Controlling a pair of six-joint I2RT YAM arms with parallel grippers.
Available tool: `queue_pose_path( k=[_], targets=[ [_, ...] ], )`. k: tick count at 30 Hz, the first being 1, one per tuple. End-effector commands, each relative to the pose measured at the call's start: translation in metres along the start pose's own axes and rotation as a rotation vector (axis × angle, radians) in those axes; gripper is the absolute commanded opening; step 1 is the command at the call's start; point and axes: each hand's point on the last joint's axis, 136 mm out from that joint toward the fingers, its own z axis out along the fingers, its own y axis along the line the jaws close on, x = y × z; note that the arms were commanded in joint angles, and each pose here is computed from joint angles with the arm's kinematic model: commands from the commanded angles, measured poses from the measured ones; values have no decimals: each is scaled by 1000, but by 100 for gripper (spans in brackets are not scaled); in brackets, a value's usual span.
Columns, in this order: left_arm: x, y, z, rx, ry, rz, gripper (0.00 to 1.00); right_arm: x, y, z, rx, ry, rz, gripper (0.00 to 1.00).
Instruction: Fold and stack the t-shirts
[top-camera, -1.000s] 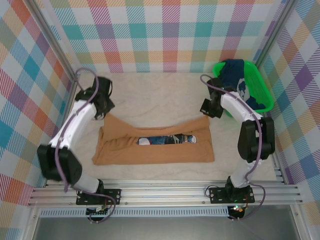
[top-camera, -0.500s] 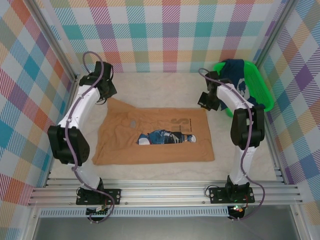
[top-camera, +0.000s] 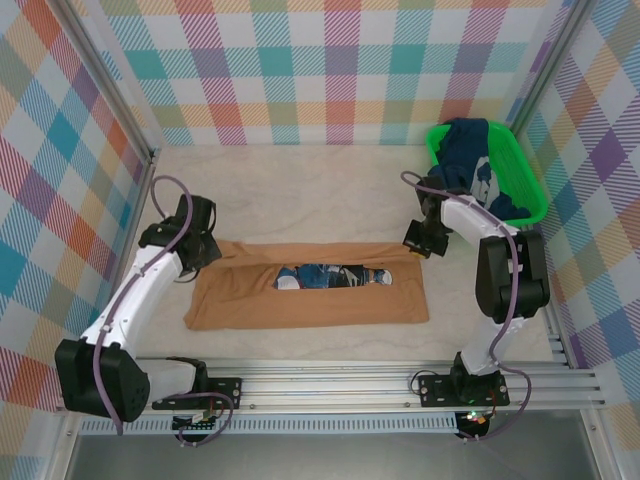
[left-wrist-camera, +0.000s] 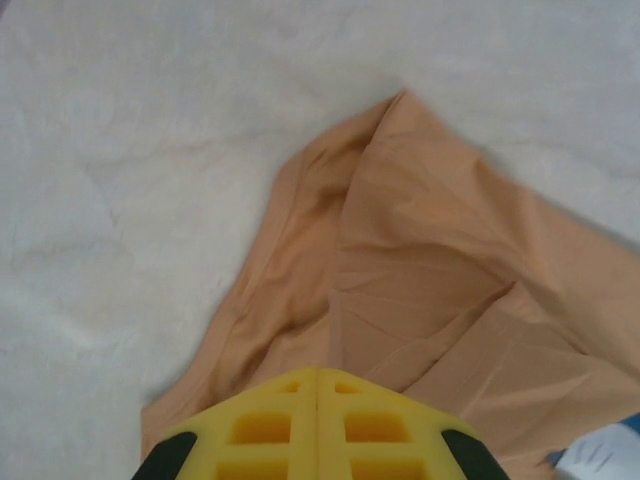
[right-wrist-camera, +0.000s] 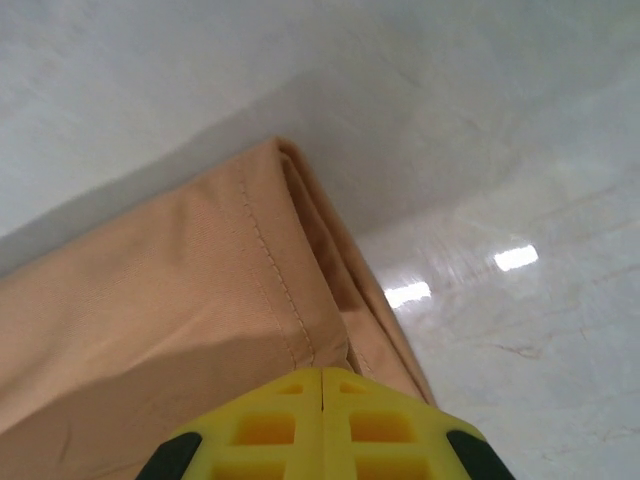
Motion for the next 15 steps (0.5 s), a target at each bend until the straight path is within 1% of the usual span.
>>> queue_pose_path(
  k=[1,8,15],
  targets=[
    [16,18,-4,-39,4,-52,0,2,-7,-3,9,-23,-8,0],
    [40,33,6,-74,29,-69,0,9,-12,5,23,-5,-10,0],
    [45,38,3,-74,21,-78,0,14,-14,-2,16,-11,-11,0]
  ],
)
